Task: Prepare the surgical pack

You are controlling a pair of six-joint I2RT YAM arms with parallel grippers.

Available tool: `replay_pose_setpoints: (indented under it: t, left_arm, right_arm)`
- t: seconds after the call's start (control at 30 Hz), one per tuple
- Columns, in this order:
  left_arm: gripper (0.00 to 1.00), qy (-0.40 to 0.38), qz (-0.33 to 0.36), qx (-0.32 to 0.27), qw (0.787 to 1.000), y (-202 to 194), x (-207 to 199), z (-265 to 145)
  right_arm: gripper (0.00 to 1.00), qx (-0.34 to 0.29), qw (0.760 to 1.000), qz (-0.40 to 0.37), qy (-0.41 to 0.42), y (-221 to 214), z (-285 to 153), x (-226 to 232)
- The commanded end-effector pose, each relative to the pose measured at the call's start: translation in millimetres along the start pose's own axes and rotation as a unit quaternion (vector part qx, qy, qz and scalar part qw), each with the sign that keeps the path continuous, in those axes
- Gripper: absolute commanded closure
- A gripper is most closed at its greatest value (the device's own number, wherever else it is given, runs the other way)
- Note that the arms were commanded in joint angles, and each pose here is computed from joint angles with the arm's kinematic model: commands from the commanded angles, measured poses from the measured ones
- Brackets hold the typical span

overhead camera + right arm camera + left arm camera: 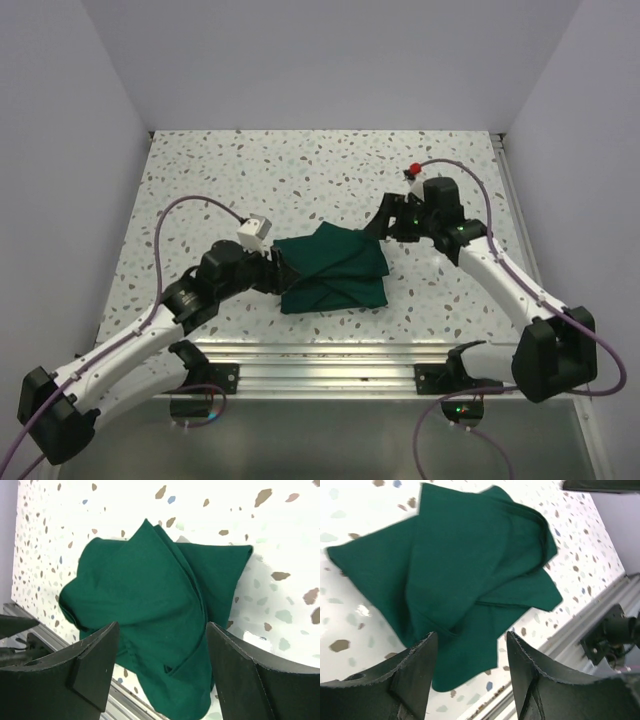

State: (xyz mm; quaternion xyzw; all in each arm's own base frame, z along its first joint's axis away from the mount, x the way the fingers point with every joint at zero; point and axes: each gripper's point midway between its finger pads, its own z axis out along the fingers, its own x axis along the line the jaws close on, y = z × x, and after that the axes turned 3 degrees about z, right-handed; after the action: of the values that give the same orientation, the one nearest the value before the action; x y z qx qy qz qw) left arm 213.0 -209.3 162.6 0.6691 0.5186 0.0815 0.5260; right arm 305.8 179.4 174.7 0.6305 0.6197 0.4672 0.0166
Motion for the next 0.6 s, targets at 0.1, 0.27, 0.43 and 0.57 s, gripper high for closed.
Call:
replay_pose_setpoints:
  t: [0.1, 0.27, 0.43, 0.57]
  left_arm:
    - [0.37, 0.015, 0.011, -0.003, 1.000, 8, -10, -3]
    - [0.36, 0.003, 0.004, -0.012, 1.000, 14, -16, 0]
    - [0.36, 0.044, 0.012, -0.005, 0.999, 12, -1, 6]
    - [0.36, 0.068, -0.005, -0.005, 0.998, 9, 9, 7]
  right_arm:
    - [0.27, 0.024, 0.999, -0.038, 0.024, -16, 14, 35]
    - [0.27, -0.007, 0.999, 0.028, 0.027, -37, 7, 50]
    - [0.33, -0.067, 0.989, 0.132, -0.004, -58, 9, 56]
    - [0.33, -0.101, 0.977, 0.189, -0.001, -70, 10, 58]
